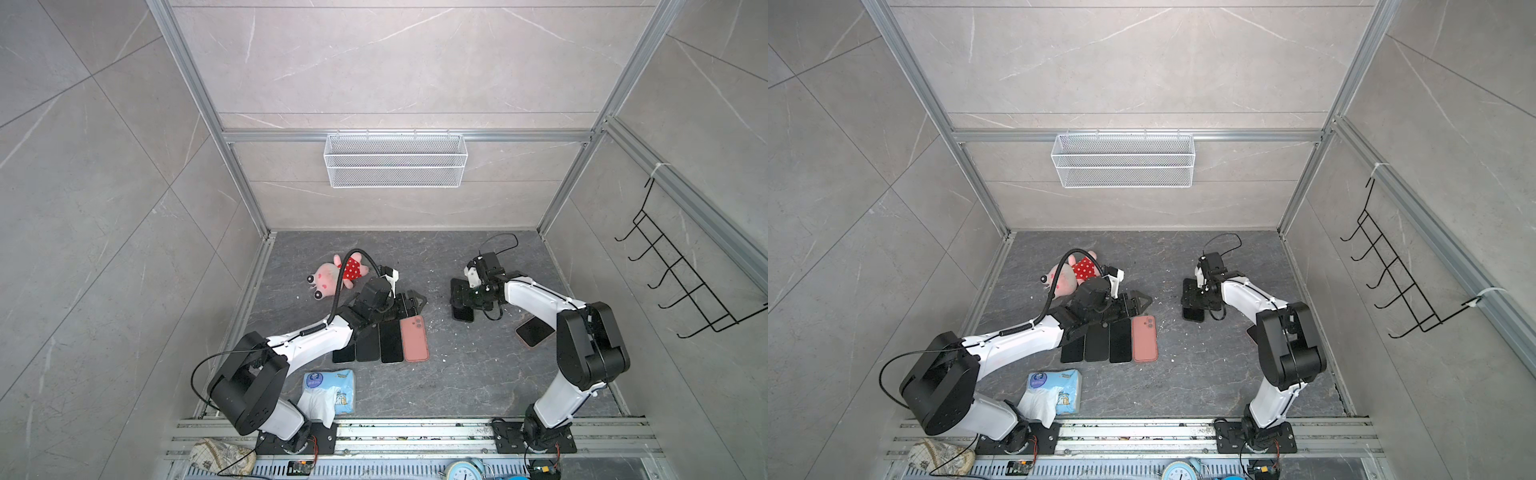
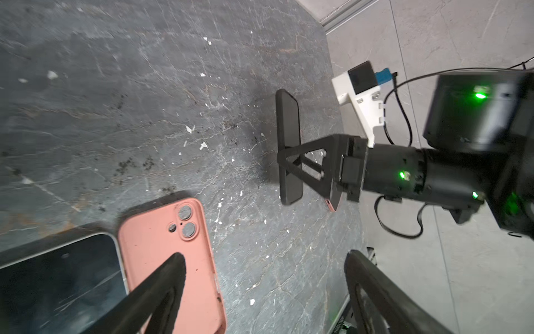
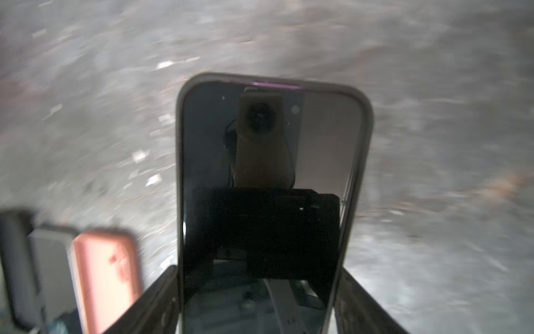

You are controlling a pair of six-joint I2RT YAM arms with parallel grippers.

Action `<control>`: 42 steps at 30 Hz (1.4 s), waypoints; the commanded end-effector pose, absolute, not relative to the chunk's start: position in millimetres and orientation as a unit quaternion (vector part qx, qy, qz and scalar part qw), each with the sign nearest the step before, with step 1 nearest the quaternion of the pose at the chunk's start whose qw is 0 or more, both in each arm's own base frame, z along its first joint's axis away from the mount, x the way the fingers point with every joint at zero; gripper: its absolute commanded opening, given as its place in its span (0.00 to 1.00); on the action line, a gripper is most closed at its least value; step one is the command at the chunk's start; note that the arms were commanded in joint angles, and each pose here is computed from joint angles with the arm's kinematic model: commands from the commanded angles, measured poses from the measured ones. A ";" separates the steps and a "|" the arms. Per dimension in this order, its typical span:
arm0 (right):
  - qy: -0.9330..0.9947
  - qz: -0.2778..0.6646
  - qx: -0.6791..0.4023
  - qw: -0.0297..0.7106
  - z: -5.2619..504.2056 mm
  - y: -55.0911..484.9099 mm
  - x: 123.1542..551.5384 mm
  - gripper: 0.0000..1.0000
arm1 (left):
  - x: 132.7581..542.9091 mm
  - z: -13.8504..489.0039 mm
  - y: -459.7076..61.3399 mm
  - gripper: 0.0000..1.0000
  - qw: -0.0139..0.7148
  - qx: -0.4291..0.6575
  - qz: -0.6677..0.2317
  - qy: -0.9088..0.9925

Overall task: Take the phone out of the phone case
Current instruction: Pick up the phone from the top-right of the table, then pass the phone.

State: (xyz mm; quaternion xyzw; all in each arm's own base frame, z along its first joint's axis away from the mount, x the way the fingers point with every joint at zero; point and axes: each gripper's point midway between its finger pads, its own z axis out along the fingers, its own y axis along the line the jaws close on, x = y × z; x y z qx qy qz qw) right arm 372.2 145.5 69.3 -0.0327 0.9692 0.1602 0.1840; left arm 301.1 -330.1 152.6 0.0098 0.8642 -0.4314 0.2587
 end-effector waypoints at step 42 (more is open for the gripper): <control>0.899 0.313 -0.211 0.222 130.6 251.6 311.3 0.35 | 329.1 140.0 -345.8 0.00 0.205 -0.063 -0.530 0.821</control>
